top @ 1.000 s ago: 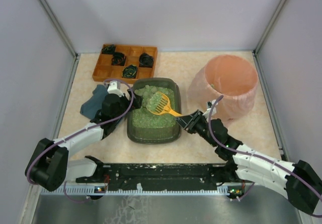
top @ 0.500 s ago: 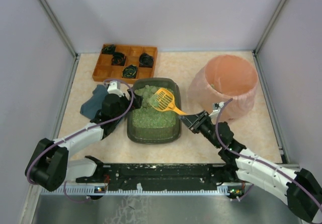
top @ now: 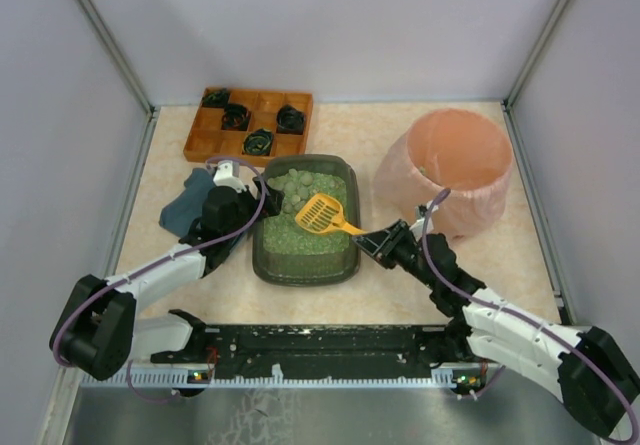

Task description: Clean the litter box

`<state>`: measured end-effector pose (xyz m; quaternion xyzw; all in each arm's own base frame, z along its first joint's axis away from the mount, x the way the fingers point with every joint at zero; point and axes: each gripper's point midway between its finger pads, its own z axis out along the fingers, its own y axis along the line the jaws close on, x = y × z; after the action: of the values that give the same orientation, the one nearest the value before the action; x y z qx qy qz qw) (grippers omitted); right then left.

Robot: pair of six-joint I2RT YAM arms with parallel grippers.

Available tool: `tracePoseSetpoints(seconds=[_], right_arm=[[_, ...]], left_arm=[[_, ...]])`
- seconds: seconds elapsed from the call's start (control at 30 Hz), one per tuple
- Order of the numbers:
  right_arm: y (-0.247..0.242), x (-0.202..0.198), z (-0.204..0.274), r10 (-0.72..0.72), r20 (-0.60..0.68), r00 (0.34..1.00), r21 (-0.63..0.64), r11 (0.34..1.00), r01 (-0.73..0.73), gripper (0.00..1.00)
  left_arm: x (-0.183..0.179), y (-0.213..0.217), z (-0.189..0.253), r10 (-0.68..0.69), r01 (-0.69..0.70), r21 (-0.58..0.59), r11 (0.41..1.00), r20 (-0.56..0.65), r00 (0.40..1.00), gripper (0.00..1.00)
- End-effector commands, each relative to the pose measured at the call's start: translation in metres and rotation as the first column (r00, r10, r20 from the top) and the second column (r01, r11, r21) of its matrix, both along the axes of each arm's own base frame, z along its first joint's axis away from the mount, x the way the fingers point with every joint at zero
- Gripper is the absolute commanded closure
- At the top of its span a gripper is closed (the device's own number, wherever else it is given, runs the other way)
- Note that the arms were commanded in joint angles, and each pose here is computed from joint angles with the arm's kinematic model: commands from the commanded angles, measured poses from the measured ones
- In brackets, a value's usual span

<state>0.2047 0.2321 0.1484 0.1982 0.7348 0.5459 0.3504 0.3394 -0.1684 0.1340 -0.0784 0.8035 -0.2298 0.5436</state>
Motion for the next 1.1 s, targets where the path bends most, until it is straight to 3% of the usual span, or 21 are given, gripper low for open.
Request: tracePoseSetpoints(seconds=[0.0,0.23,0.43,0.7,1.07], right_arm=[[0.001,0.016,0.035,-0.049,-0.046,0.998,-0.061,0.997,0.046,1.00],[-0.003,0.023,0.021,-0.187,-0.239,0.953,-0.163,0.975,0.150,1.00],[0.011,0.022,0.017,-0.261,-0.299,0.918,-0.306,0.937,0.167,1.00],[0.019,0.032,0.009,-0.370,-0.394,0.841,-0.371,0.901,0.223,1.00],[0.068,0.055,-0.026,-0.328,-0.467,0.821,-0.420,0.900,0.120,1.00]], left_arm=[[0.002,-0.002,0.010,-0.003,0.003,-0.007,1.000,0.033,0.999,0.05],[0.002,-0.003,0.010,-0.010,0.010,-0.009,1.000,0.032,0.999,0.05],[0.001,-0.002,0.010,-0.007,0.007,-0.010,1.000,0.035,0.999,0.05],[0.001,-0.004,0.009,-0.011,0.012,-0.012,1.000,0.031,0.999,0.05],[0.001,-0.002,0.012,-0.002,0.002,-0.011,1.000,0.036,0.999,0.05]])
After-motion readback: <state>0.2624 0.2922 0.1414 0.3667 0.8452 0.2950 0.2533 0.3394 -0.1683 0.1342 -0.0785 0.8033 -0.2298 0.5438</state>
